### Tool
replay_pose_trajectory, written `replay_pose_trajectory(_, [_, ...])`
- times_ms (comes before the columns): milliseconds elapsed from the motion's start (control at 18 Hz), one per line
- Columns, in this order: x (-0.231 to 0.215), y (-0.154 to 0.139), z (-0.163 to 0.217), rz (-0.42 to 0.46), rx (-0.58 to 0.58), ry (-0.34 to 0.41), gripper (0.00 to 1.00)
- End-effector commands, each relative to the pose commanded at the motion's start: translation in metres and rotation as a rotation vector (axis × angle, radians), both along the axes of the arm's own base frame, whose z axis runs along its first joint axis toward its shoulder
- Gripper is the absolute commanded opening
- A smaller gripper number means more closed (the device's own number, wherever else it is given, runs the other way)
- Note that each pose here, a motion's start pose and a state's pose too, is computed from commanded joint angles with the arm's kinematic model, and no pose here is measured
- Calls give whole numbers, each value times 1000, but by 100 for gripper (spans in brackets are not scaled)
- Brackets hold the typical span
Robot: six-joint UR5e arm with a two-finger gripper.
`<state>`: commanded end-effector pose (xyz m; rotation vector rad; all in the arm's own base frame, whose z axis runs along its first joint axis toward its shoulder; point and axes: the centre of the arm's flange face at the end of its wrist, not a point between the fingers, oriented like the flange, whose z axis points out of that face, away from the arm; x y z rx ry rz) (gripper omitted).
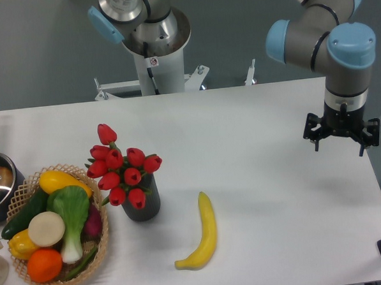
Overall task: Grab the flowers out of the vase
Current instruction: 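Move the open gripper over toward the red tulips in the black vase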
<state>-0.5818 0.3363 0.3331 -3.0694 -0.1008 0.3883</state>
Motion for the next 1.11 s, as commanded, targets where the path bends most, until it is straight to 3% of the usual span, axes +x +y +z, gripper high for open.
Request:
replay_pose_trajectory(333, [26, 4, -19, 35, 3, -18, 100])
replay_pose_trajectory(444, [43, 3, -32, 64, 20, -1, 100])
replay_pose_trajectory(556, [69, 16, -19, 79, 46, 26, 100])
replay_pose_trajectory(833, [149, 56, 6, -33, 78, 30, 100])
replay_pose_trajectory(1111, [215, 61, 31, -123, 287, -98, 100])
